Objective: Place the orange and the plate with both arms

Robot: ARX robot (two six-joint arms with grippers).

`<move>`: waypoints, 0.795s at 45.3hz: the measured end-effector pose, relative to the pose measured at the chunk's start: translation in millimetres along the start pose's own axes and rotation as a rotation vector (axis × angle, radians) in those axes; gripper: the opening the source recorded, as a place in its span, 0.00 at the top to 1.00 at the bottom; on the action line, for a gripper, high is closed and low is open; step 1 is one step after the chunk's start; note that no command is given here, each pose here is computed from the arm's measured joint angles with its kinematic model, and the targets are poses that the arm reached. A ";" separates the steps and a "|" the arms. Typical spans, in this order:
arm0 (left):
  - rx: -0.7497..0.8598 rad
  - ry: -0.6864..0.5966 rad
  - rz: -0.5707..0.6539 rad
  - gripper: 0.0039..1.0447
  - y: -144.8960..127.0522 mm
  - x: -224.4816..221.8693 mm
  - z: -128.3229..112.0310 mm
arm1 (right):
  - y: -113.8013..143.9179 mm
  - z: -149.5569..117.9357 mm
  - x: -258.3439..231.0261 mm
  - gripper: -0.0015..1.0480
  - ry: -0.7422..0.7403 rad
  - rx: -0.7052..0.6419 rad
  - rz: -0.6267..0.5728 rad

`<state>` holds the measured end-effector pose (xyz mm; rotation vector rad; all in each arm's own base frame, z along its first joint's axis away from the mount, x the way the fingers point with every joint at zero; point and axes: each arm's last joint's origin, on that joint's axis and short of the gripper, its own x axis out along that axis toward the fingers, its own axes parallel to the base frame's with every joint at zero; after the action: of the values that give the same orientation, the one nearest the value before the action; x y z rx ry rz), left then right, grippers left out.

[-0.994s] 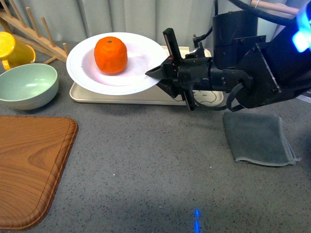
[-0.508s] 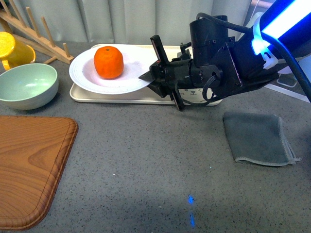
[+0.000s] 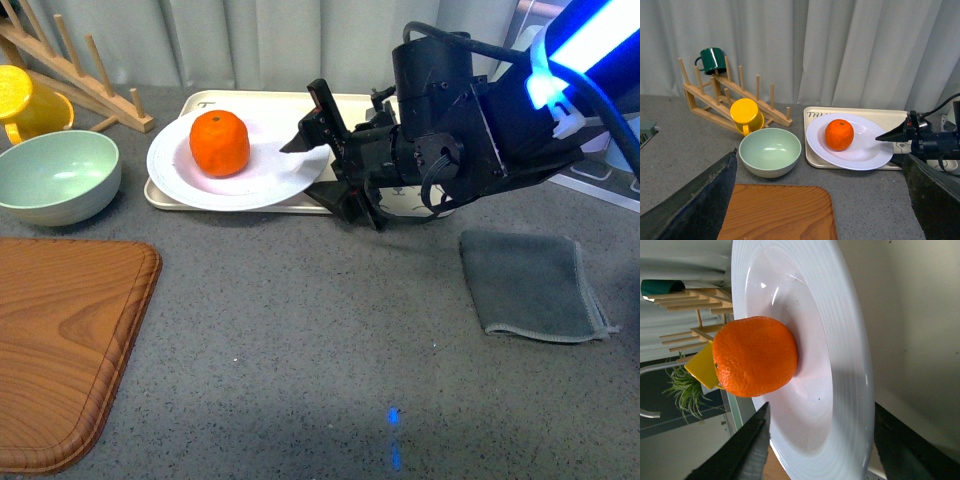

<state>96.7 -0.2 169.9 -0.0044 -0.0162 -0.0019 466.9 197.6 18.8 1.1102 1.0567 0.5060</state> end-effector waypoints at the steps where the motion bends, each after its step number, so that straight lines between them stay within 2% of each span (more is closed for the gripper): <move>1: 0.000 0.000 0.000 0.06 0.0 0.0 0.0 | 0.8 -0.3 -2.3 0.41 -0.003 -0.007 -0.002; 11: 0.000 0.000 0.000 0.06 0.0 0.0 0.0 | 24.0 -6.3 -41.5 0.08 -0.080 -0.118 -0.045; 19: 0.000 0.000 0.000 0.06 0.0 0.0 0.0 | 53.5 -34.0 -99.2 0.09 -0.207 -0.384 -0.122; 25: 0.000 0.000 0.000 0.06 0.0 0.0 0.0 | 58.5 -61.9 -137.9 0.09 -0.289 -0.538 -0.198; 30: 0.000 0.000 0.000 0.06 0.0 0.0 0.0 | 51.8 -99.2 -182.2 0.09 -0.424 -0.737 -0.388; 36: 0.000 0.000 0.000 0.06 0.0 0.0 0.0 | 39.0 -125.4 -219.0 0.09 -0.544 -0.901 -0.545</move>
<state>96.7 -0.2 169.9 -0.0044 -0.0162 -0.0019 264.1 101.2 140.6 0.1116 0.4985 0.1693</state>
